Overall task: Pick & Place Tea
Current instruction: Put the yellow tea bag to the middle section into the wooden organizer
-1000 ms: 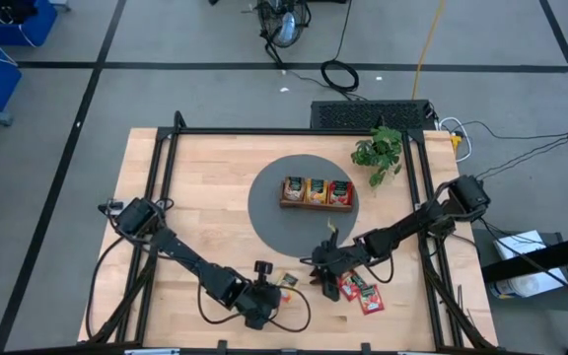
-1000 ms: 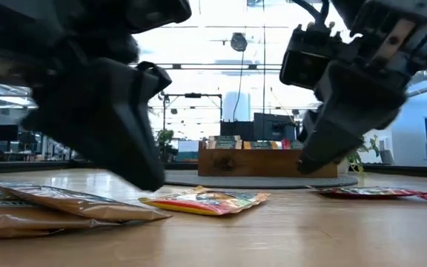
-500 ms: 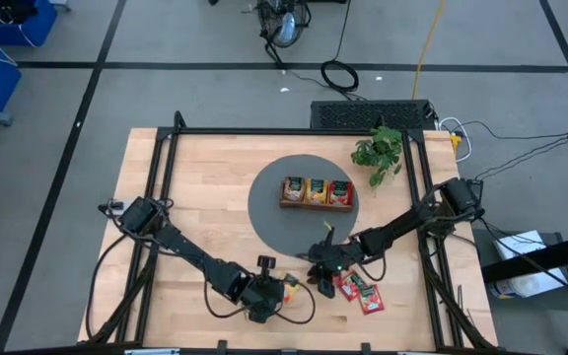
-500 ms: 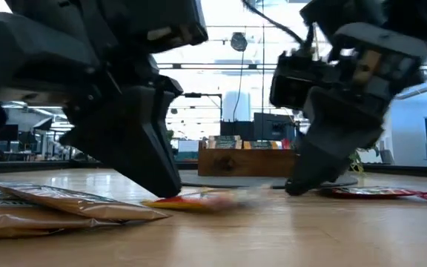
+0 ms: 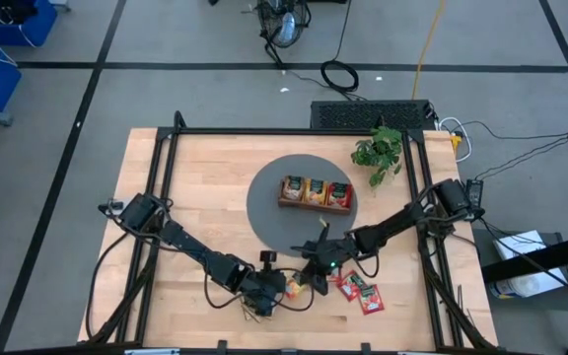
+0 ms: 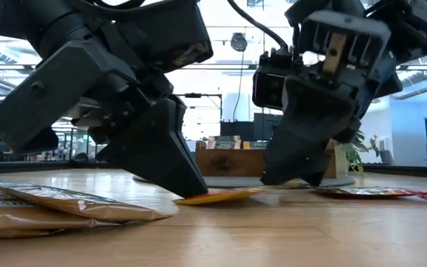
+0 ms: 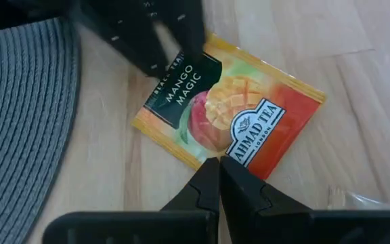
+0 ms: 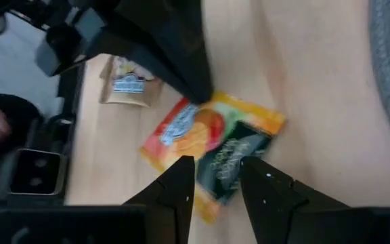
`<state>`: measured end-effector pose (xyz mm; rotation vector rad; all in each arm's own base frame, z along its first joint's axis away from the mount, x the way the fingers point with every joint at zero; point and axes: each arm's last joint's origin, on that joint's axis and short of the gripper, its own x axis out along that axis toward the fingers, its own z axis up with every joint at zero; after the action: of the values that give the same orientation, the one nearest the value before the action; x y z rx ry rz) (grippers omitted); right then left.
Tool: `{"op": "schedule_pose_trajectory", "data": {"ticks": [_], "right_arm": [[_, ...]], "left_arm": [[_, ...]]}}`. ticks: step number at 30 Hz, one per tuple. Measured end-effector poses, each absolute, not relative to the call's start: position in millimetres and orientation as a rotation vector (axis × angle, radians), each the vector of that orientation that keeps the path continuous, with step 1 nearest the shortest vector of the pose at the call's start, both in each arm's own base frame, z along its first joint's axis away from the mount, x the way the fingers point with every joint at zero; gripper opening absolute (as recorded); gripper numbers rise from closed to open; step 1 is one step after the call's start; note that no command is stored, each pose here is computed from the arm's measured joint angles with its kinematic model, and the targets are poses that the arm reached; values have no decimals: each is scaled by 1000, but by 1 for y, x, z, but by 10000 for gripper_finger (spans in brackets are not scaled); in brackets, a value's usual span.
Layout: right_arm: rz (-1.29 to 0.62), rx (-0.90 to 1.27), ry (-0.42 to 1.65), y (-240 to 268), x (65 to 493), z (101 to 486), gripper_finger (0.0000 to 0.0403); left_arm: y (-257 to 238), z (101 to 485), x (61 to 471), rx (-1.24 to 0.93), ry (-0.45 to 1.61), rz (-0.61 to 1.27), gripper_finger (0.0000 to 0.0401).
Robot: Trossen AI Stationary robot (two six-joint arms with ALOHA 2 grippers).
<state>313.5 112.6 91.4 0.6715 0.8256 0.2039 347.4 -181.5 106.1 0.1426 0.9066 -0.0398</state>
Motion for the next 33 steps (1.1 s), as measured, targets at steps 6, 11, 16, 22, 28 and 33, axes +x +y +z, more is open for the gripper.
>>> {"op": "schedule_pose_trajectory", "data": {"ticks": [6,11,16,22,28,33], "right_arm": [[170,775,976,117,304,83,110],[139,772,1033,116,299,84,110],[144,724,967,113,295,110,110],[97,727,963,121,286,124,110],[120,809,909,132,295,111,110],[134,856,875,137,301,108,110]], "left_arm": [[-182,105,347,127,904,-32,21],[-182,105,347,126,903,-32,21],[-182,105,347,127,904,-32,21],[-181,105,347,126,903,-33,21],[-182,105,348,122,894,-31,21],[-182,105,349,120,882,-27,21]]}}
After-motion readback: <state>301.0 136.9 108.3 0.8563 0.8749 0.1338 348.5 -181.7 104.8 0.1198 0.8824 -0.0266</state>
